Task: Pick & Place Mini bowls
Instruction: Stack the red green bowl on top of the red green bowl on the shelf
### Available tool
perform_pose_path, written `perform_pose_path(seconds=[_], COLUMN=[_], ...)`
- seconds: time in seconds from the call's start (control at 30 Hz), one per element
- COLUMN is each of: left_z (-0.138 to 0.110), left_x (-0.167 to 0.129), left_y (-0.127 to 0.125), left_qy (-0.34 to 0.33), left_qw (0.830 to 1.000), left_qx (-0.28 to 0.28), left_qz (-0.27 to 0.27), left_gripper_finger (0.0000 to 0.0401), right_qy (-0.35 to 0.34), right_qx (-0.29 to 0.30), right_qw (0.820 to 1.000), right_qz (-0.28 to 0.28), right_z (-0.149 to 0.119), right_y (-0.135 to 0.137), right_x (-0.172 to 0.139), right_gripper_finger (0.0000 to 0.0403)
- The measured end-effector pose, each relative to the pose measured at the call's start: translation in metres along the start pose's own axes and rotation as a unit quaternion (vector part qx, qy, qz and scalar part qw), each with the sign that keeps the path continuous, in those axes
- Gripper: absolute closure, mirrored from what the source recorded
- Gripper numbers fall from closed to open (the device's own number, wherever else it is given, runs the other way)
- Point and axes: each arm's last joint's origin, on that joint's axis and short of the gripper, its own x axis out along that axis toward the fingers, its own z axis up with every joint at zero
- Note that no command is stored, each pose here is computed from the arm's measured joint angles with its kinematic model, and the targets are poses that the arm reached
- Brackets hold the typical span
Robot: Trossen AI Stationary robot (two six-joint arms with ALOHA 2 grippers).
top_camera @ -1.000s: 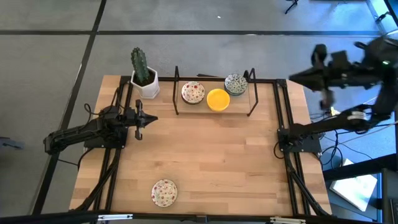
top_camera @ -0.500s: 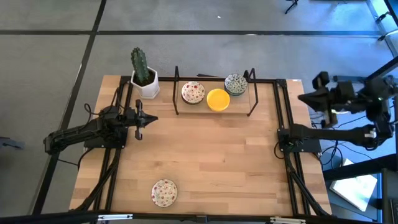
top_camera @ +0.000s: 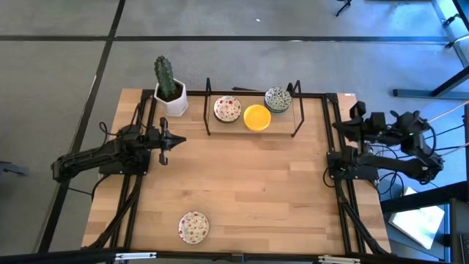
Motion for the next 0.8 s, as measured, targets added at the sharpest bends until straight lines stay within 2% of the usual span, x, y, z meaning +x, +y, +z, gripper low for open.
perform_pose_path(seconds=[0.13,0.33,0.43,0.53,0.7,0.8], left_z=[0.000,0.000,0.000,0.000,0.000,0.000], left_x=[0.000,0.000,0.000,0.000,0.000,0.000], left_y=[0.000,0.000,0.000,0.000,0.000,0.000], left_qy=[0.000,0.000,-0.001,-0.001,-0.001,-0.001], left_qw=[1.000,1.000,1.000,1.000,1.000,1.000], left_qx=[0.000,0.003,0.003,0.003,0.003,-0.001], left_qz=[0.000,-0.004,-0.006,-0.006,-0.007,-0.007], left_gripper_finger=[0.0397,0.0397,0.0399,0.0398,0.0397,0.0399], right_qy=[-0.007,0.014,0.018,-0.007,-0.046,-0.035], right_qx=[0.002,0.041,0.044,0.031,-0.001,-0.008], right_qw=[0.999,0.989,0.989,0.991,0.993,0.995], right_qz=[0.033,0.143,0.137,0.127,0.105,0.097], right_z=[-0.015,-0.047,-0.072,-0.091,-0.106,-0.118], right_y=[0.001,0.004,0.001,-0.001,-0.004,-0.005], right_x=[0.003,0.020,0.032,0.043,0.051,0.054], right_gripper_finger=[0.0401,0.0401,0.0401,0.0401,0.0402,0.0402])
